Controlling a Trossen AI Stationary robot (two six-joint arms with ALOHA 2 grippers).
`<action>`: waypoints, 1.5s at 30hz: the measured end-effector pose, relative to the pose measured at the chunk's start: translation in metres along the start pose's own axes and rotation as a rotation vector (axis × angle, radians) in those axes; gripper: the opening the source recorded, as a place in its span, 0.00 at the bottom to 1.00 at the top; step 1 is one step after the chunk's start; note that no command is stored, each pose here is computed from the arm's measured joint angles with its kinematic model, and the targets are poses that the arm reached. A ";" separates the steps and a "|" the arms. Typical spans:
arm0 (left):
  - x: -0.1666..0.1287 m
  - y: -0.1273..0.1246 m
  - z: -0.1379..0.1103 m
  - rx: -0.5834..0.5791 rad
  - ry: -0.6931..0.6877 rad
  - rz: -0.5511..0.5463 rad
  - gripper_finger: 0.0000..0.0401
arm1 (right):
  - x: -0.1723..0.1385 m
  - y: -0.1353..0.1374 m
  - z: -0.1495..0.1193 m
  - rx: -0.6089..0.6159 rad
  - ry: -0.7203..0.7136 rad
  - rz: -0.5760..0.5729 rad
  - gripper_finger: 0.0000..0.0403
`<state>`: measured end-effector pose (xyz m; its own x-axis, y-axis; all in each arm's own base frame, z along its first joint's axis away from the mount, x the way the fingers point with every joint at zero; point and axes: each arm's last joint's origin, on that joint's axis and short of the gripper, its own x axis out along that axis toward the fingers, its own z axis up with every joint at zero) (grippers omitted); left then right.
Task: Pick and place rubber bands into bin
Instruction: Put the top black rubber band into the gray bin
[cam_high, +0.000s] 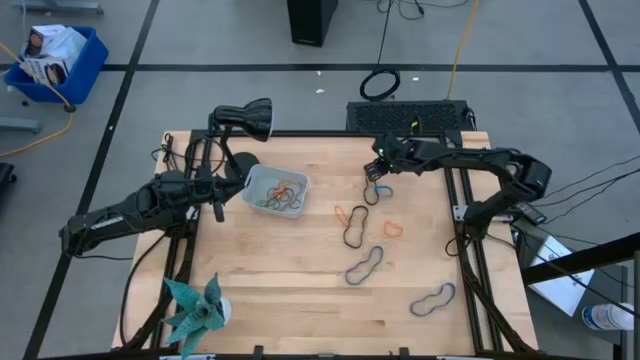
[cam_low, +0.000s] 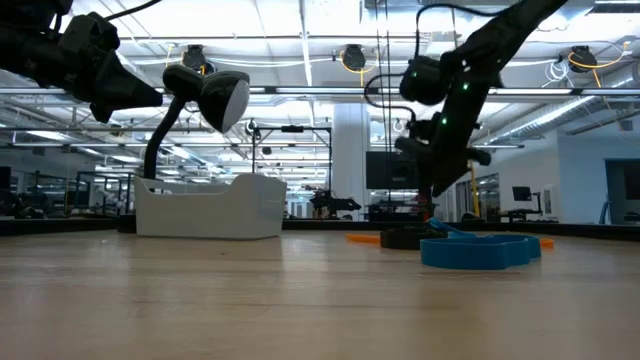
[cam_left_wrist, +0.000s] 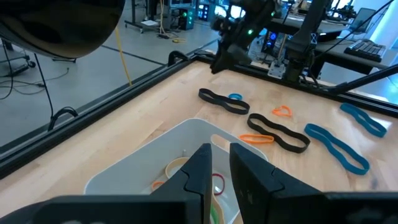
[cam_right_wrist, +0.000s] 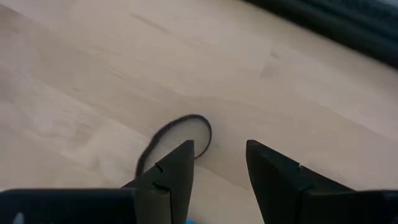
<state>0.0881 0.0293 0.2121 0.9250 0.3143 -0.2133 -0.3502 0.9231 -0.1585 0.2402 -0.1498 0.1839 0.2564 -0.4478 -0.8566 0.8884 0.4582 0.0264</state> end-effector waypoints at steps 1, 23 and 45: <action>0.000 0.000 0.000 0.001 0.000 0.000 0.16 | 0.004 0.001 -0.001 0.003 0.013 -0.007 0.35; 0.000 0.000 0.000 0.001 0.001 0.000 0.16 | 0.044 0.011 -0.009 0.005 0.085 0.041 0.35; 0.000 0.000 0.000 0.003 0.001 0.000 0.16 | 0.056 0.002 -0.033 -0.077 0.029 0.067 0.35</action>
<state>0.0880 0.0293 0.2120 0.9248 0.3143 -0.2143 -0.3500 0.9238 -0.1552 0.2440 -0.1482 0.1188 0.3024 -0.3925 -0.8686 0.8375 0.5445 0.0455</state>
